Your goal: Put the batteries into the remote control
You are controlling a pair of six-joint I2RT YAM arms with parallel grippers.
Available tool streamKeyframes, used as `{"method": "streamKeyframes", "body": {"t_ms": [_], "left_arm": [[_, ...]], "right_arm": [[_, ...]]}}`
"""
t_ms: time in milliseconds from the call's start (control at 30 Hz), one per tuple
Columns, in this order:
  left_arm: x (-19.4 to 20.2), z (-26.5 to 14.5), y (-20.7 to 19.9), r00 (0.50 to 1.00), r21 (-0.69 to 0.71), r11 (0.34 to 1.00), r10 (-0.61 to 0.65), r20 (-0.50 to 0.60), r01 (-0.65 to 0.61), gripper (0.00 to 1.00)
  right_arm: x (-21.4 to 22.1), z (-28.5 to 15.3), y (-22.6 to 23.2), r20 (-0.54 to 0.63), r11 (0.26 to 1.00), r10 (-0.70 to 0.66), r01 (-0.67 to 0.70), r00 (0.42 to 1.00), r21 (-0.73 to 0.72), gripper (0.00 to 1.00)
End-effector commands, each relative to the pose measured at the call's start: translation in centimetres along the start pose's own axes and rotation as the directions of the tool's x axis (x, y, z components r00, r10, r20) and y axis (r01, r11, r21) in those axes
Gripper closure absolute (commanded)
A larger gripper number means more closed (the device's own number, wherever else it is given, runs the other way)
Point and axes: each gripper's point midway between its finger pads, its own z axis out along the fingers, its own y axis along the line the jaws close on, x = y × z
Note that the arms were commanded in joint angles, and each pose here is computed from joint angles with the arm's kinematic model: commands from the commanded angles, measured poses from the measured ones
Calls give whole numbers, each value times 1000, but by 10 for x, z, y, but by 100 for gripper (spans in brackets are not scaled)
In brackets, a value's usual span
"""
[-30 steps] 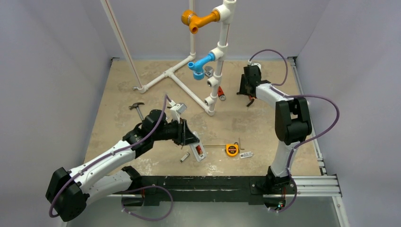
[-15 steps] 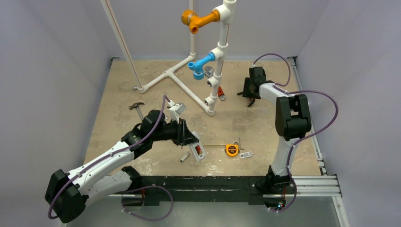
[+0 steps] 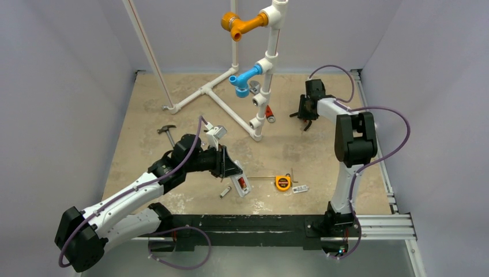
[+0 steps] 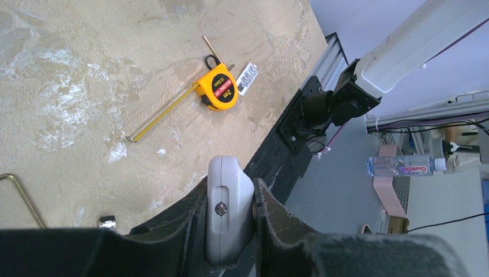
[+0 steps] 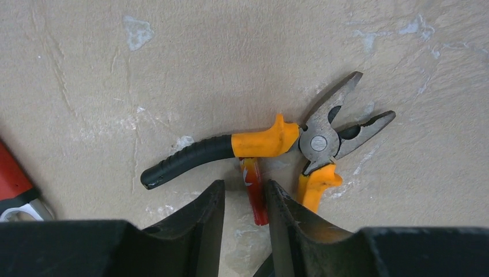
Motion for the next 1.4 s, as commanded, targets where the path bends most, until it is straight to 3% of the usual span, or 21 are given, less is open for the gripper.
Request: {"method": "streamKeyframes", "body": {"t_ms": [0,233,500,667,833,1133,1367], "left_arm": [[-19,-3,-18,998,45,998,45,51,-47,100],[-19,-4,-19,998,48,998,44,51,-47,100],[-17,-6,-19,998,47,998,41,50,-43,100],[-21,-6,-21,997,51,998,43,60,-46,100],[-22,-7,-20,997,39,998,50,63,-53,100],[-23,1,-19,998,46,998,42,54,-44,100],[-23,3,-18,998,52,998,41,52,-44,100]], "right_arm": [[9,-1,4,-50,1000,-8,7,999,-27,71],[24,-4,-11,-96,999,-22,26,995,41,81],[32,-8,5,-104,998,-45,40,994,-51,100],[26,-26,29,-35,986,-20,14,999,-168,100],[33,-60,35,40,984,-8,15,999,-178,100],[131,-110,55,2,983,-153,152,988,-101,100],[164,-115,42,-9,989,-139,138,990,-58,100]]}}
